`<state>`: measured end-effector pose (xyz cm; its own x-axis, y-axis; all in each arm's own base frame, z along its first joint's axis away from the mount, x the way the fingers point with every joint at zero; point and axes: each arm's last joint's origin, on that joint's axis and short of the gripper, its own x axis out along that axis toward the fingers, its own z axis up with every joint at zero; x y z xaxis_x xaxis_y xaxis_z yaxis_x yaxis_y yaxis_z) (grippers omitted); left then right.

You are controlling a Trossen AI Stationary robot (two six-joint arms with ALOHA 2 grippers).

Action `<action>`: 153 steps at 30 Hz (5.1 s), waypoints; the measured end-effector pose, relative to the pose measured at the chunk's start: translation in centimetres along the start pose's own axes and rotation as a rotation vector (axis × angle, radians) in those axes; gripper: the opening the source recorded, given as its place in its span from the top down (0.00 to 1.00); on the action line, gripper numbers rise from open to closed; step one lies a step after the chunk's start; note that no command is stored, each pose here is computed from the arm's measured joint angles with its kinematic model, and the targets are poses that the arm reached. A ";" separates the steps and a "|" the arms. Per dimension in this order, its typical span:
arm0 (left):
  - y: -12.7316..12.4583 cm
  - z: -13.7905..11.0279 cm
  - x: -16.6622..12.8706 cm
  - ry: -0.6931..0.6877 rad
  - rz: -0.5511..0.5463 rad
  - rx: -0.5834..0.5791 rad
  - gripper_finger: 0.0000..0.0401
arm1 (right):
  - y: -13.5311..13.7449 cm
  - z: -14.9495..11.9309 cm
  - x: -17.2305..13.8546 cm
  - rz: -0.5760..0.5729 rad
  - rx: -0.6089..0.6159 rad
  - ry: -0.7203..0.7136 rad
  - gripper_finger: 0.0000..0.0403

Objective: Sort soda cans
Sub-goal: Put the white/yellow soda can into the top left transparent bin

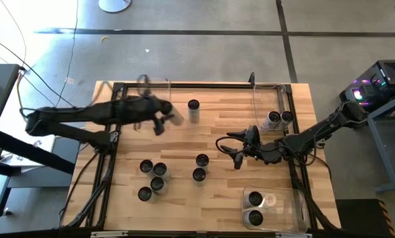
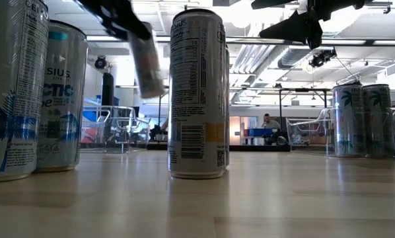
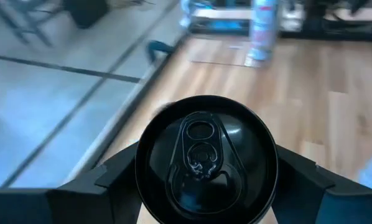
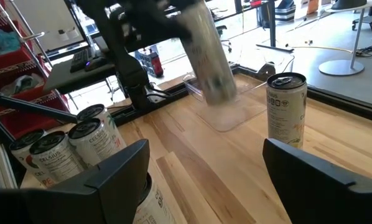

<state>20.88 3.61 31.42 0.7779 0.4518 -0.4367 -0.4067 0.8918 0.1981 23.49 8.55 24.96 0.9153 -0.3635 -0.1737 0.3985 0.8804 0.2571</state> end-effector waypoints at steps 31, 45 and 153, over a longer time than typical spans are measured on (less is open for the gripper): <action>6.7 -7.4 -2.3 0.418 0.285 -0.240 0.36 | -0.7 0.3 0.7 -0.016 -0.021 0.001 0.23; 6.4 -8.1 -1.7 0.439 0.220 -0.223 0.34 | -0.8 0.4 0.8 -0.025 -0.015 -0.002 0.23; 4.5 -7.6 -1.9 0.356 -0.021 -0.072 0.24 | -1.0 0.4 0.9 -0.032 -0.016 -0.004 0.23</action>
<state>13.97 6.60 26.49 0.5761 0.3852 -0.7209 -0.4350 0.8912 0.1286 23.97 7.22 24.95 0.9022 -0.3928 -0.1783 0.4268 0.8729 0.2362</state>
